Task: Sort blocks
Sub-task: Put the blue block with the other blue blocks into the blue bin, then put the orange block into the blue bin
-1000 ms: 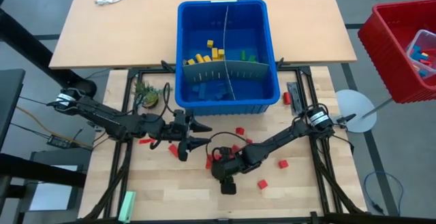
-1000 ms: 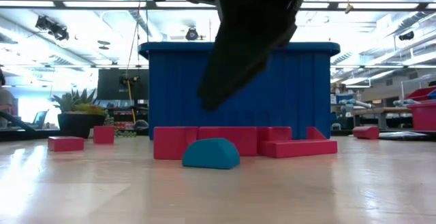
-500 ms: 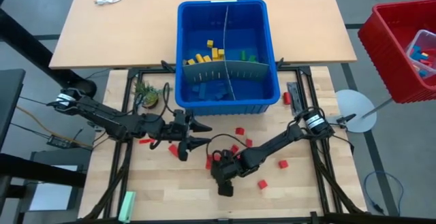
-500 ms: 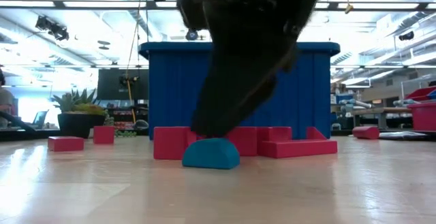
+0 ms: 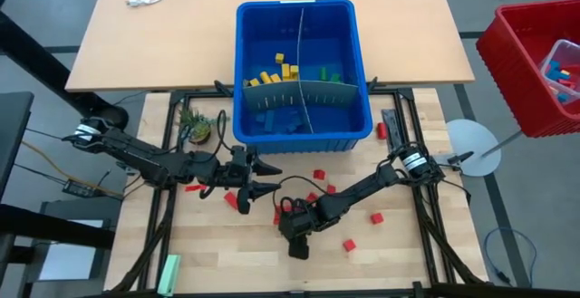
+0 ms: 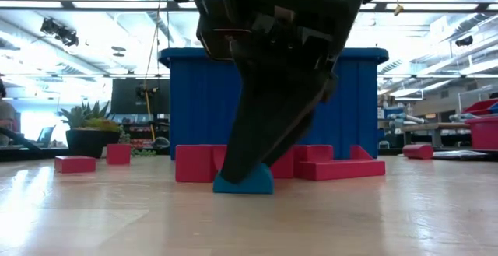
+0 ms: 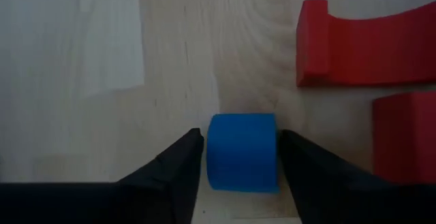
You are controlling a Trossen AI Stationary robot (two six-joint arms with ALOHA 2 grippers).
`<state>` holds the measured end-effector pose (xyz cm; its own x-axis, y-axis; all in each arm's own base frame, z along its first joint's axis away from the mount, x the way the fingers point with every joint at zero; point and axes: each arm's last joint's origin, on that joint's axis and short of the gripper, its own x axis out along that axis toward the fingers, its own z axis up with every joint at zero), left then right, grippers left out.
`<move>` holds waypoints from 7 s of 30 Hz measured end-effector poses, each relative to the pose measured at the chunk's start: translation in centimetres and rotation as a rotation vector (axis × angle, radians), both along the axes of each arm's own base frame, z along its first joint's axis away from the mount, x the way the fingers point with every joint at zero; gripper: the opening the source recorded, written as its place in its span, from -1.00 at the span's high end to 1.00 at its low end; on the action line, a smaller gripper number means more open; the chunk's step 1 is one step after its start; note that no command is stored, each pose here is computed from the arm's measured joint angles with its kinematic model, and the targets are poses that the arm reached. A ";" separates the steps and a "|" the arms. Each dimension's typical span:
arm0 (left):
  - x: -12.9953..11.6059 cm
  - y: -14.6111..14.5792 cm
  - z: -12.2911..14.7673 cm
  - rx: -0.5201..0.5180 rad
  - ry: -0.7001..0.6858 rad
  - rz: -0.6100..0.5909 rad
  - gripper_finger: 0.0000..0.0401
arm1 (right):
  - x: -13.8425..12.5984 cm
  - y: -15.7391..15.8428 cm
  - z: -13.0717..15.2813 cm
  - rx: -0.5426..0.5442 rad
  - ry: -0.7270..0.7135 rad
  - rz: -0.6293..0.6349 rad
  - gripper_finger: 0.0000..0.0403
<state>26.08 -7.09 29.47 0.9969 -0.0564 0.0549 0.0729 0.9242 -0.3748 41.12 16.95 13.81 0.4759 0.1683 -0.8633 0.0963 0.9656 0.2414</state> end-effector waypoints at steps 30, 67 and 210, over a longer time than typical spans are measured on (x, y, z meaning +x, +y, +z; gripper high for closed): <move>0.0 0.1 0.1 -0.006 -0.014 0.025 -0.16 | -5.8 -6.4 18.3 -0.487 -0.281 -0.139 0.41; -0.4 -0.7 -2.4 0.014 0.243 -0.042 -0.16 | -5.1 -23.7 21.5 -0.234 -0.408 -0.406 -0.21; -0.6 -1.0 -2.9 -0.052 0.299 0.006 -0.16 | -19.7 -9.2 18.3 0.201 -0.535 -0.217 -0.32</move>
<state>25.48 -8.08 26.56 0.9696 -0.0556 -0.2385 -0.0529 0.9033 -0.4256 21.37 7.73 32.07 0.8766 0.1540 -0.4560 0.1004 0.8681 0.4861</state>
